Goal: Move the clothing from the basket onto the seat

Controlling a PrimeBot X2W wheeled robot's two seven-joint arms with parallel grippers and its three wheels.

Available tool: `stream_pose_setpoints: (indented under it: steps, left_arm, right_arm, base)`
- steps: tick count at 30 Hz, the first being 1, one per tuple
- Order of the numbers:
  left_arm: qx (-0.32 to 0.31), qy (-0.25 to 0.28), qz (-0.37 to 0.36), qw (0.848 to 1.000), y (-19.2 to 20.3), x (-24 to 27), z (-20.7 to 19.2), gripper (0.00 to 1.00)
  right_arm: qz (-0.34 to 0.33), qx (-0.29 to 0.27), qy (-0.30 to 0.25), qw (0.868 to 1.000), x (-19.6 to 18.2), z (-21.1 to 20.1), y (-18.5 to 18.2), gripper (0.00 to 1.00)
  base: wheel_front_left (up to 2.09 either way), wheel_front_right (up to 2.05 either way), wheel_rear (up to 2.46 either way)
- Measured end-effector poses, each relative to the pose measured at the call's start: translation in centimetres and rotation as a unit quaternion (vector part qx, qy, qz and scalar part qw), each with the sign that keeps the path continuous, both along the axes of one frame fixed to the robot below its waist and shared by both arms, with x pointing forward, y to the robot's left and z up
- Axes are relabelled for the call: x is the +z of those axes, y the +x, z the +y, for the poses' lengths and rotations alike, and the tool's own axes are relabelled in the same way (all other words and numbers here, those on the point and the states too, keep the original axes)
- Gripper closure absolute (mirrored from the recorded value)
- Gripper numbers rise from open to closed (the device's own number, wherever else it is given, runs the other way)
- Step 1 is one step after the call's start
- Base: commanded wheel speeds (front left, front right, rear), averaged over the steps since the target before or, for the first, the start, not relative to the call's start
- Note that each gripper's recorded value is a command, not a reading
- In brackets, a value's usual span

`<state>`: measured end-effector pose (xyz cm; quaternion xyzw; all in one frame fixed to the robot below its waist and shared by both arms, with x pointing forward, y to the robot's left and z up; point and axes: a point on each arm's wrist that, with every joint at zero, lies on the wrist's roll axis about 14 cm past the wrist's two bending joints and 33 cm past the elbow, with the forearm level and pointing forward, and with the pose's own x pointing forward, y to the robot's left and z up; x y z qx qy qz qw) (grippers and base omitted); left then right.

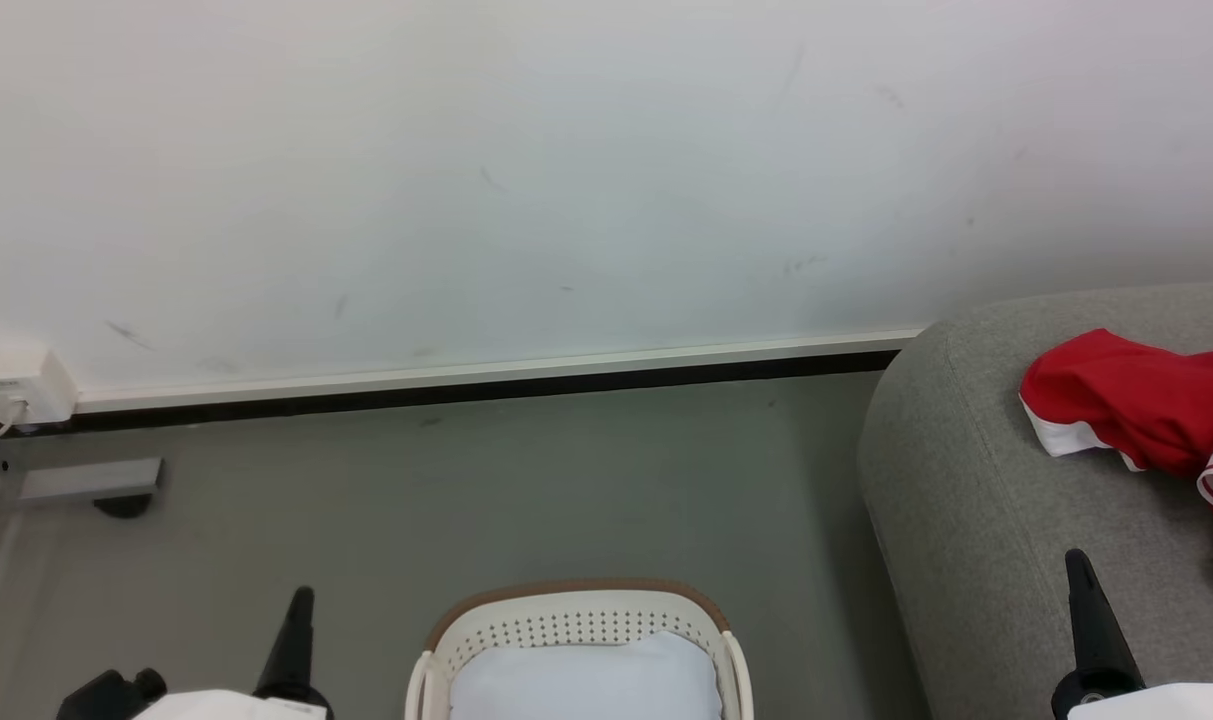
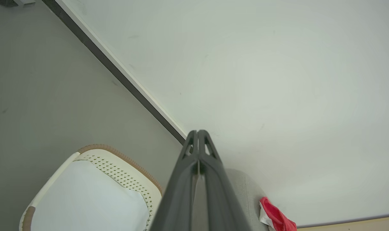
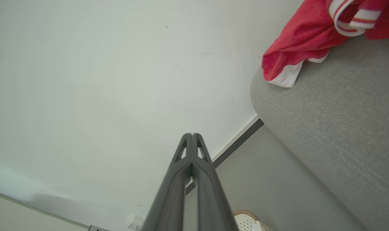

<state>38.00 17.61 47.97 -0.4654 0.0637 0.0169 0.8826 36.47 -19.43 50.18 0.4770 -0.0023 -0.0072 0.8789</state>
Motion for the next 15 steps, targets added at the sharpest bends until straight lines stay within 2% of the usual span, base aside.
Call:
stream_pose_setpoints:
  steps: [15]
  left_arm:
    - [0.009, -0.077, -0.005, 0.997, 0.31, 0.47, 0.49, 1.0]
  right_arm:
    - [0.004, -0.002, 0.076, 0.997, 0.05, -0.32, 0.62, 1.0]
  base:
    - [0.0, 0.0, 0.0]
